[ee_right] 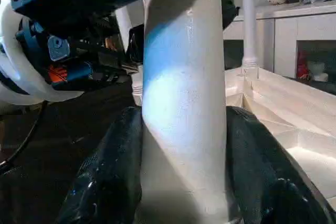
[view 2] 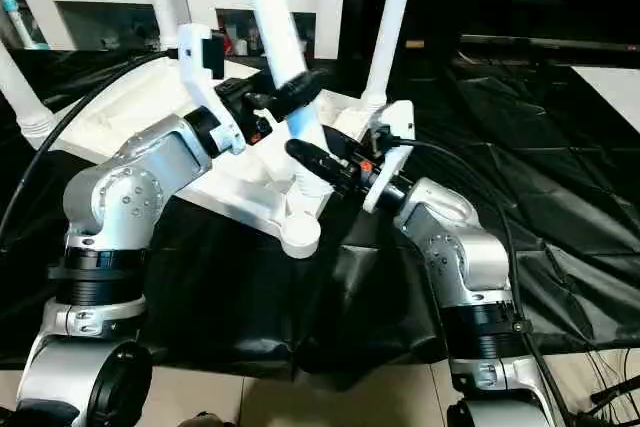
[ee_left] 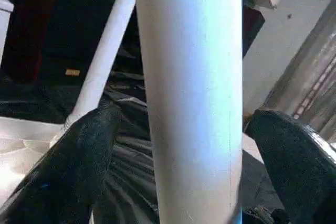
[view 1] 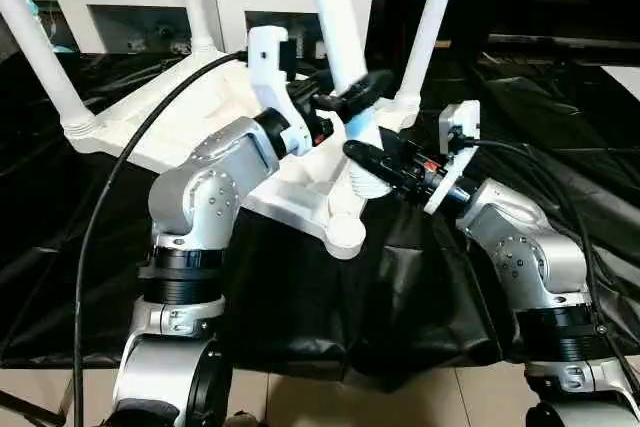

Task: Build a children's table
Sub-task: Pick table leg

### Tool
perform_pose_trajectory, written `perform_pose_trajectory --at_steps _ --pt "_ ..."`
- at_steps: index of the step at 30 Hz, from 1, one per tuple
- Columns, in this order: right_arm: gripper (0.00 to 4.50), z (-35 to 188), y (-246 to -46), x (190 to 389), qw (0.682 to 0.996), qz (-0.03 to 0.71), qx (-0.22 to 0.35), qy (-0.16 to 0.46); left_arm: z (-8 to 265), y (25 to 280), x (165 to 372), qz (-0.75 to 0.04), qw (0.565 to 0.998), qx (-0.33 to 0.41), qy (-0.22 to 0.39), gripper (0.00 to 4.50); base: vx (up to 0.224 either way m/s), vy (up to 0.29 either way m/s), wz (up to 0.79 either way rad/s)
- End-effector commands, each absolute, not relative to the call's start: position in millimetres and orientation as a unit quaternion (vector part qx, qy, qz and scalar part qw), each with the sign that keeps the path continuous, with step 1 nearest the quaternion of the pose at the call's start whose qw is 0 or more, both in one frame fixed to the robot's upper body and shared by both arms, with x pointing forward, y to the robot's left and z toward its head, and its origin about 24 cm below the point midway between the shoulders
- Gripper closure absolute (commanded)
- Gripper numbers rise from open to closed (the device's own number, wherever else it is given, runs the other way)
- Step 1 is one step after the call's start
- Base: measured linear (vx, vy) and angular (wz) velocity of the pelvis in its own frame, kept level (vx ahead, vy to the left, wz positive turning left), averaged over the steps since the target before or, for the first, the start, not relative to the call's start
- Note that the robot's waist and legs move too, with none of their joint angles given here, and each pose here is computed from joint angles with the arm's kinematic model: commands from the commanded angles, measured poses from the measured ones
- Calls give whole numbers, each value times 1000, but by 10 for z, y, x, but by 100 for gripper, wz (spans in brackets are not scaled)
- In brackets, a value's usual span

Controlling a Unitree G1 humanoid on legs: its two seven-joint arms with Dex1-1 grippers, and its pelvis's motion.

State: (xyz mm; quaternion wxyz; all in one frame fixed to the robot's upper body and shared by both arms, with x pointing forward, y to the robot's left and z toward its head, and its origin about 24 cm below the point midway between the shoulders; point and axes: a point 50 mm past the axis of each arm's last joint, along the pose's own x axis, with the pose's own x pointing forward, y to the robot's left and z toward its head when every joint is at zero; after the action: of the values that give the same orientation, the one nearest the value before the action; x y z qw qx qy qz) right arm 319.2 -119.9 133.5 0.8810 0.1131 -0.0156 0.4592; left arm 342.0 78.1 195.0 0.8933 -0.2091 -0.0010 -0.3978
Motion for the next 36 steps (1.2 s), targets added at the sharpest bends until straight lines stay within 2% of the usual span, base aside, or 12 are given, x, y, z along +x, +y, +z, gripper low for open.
perform_pose_trajectory --at_steps 1,7,11,13,16,20,28,29,30,32,34,36 --pt "260 1374 -1188 3167 878 465 108 -22 2039 760 3429 -403 890 -215 -8 18 0 0 0" --pt "260 1367 -1181 3163 878 467 106 -18 2045 773 3425 -406 888 -215 -6 63 0 0 0" --pt "260 1362 -1174 3161 878 468 103 -17 2037 770 3427 -406 888 -217 -6 110 0 0 0" --pt "260 1360 -1171 3160 878 468 103 -17 2034 766 3424 -407 887 -218 -6 110 0 0 0" --pt "260 1355 -1165 3157 879 466 101 -17 2037 763 3414 -414 883 -220 -8 139 0 0 0" --pt "260 1352 -1163 3158 880 465 98 -17 2045 763 3407 -420 880 -221 -9 155 0 0 0" --pt "260 1350 -1164 3163 884 460 87 -19 2058 762 3404 -425 877 -223 -13 226 0 0 0" --pt "204 1348 -1165 3165 885 458 83 -19 2060 761 3402 -426 877 -222 -14 232 0 0 0" --pt "190 1347 -1163 3165 885 459 83 -19 2062 759 3400 -427 877 -221 -15 236 0 0 0" --pt "191 1340 -1155 3166 883 461 87 -16 2067 755 3390 -431 875 -218 -17 251 0 0 0" --pt "154 1338 -1151 3166 882 463 89 -15 2069 753 3387 -433 875 -217 -17 255 0 0 0" --pt "147 1336 -1149 3169 881 465 89 -14 2071 752 3383 -435 874 -215 -19 257 0 0 0"
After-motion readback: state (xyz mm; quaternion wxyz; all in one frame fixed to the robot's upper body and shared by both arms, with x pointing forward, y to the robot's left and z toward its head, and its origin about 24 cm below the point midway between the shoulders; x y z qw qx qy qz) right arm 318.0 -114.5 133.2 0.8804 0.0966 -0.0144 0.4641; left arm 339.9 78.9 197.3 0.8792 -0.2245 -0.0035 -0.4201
